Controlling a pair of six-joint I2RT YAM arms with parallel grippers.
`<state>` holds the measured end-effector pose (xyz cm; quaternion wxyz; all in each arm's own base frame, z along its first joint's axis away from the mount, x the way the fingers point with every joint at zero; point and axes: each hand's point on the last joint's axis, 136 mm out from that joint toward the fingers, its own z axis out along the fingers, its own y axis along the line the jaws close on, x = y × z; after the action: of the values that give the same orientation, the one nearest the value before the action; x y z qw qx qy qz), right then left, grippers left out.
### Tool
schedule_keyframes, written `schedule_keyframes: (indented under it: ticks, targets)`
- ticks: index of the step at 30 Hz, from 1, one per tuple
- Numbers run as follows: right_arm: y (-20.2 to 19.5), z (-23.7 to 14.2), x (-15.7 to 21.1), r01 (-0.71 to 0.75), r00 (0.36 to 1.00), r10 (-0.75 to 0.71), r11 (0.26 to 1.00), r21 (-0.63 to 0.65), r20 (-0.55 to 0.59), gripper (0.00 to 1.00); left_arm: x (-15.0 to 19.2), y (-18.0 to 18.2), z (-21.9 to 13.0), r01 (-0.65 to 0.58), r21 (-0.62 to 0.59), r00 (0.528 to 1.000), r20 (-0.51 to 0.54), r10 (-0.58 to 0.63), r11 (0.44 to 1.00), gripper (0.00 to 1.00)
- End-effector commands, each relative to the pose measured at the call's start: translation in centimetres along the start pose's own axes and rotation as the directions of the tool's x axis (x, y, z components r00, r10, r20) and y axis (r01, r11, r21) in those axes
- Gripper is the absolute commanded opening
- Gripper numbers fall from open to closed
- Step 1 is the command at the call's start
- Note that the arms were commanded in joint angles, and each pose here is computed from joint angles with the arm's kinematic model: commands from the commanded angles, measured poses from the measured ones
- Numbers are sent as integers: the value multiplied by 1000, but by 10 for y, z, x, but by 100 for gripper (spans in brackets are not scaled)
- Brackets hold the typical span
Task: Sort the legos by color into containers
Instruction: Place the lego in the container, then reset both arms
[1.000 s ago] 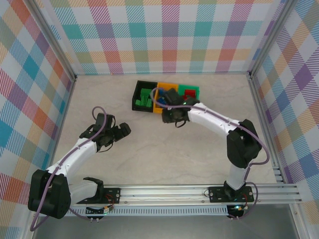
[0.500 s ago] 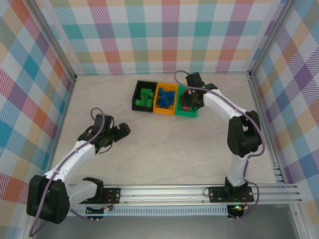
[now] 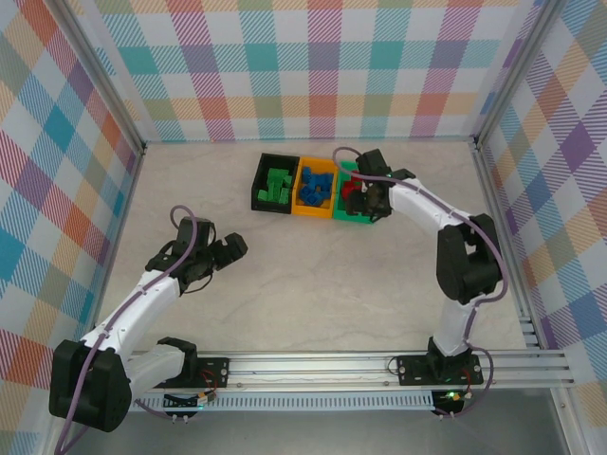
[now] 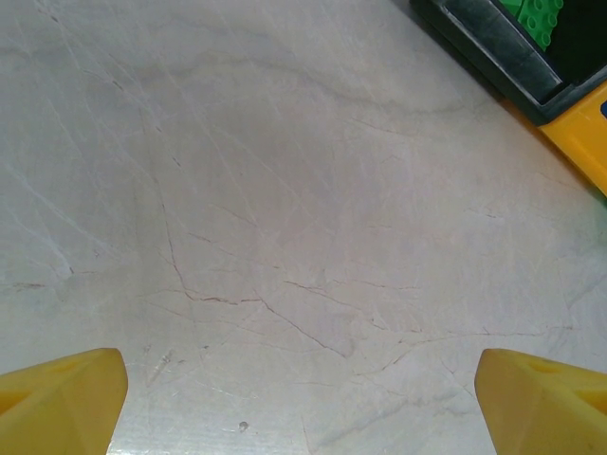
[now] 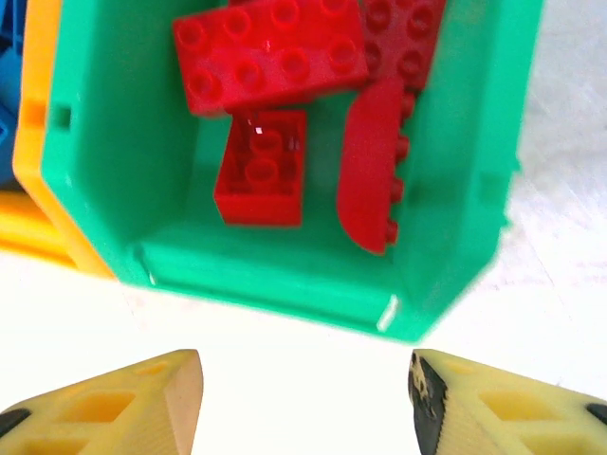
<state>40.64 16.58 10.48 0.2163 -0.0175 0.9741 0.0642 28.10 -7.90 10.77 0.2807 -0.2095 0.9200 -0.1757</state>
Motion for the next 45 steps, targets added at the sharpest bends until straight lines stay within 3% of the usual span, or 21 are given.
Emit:
schedule_keyframes:
  ticks: [1, 9, 13, 18, 23, 29, 36, 45]
  targets:
    - [-2, -35, -7, 25, 994, -23, 1000, -19, 104, 60, -4, 11, -5, 4, -46, 1000, 22, -3, 999, 94]
    - [-42, -114, 3, 35, 935, -67, 995, 97, 348, 64, -28, 16, -27, 18, -64, 984, 179, -7, 998, 93]
    - [-63, -152, 6, -35, 887, -38, 988, 148, 461, 67, -43, 30, -43, 34, -153, 965, 261, 8, 988, 96]
    - [-85, -176, 8, -128, 824, -4, 973, 193, 567, 80, -60, 42, -66, 38, -240, 936, 349, 50, 970, 100]
    - [-121, -177, 10, -272, 787, 13, 905, 327, 617, 99, -79, 54, -94, 56, -334, 893, 438, 102, 941, 100]
    - [-156, -138, 14, -322, 768, -51, 831, 454, 638, 99, -95, 56, -102, -70, -413, 816, 499, 290, 908, 100]
    - [-174, -93, 28, -320, 693, -1, 896, 308, 721, 99, -94, 72, -85, -103, -472, 730, 562, 389, 875, 100]
    - [-186, -72, 37, -306, 713, 8, 903, 302, 701, 99, -94, 85, -65, -61, -466, 672, 635, 381, 883, 100]
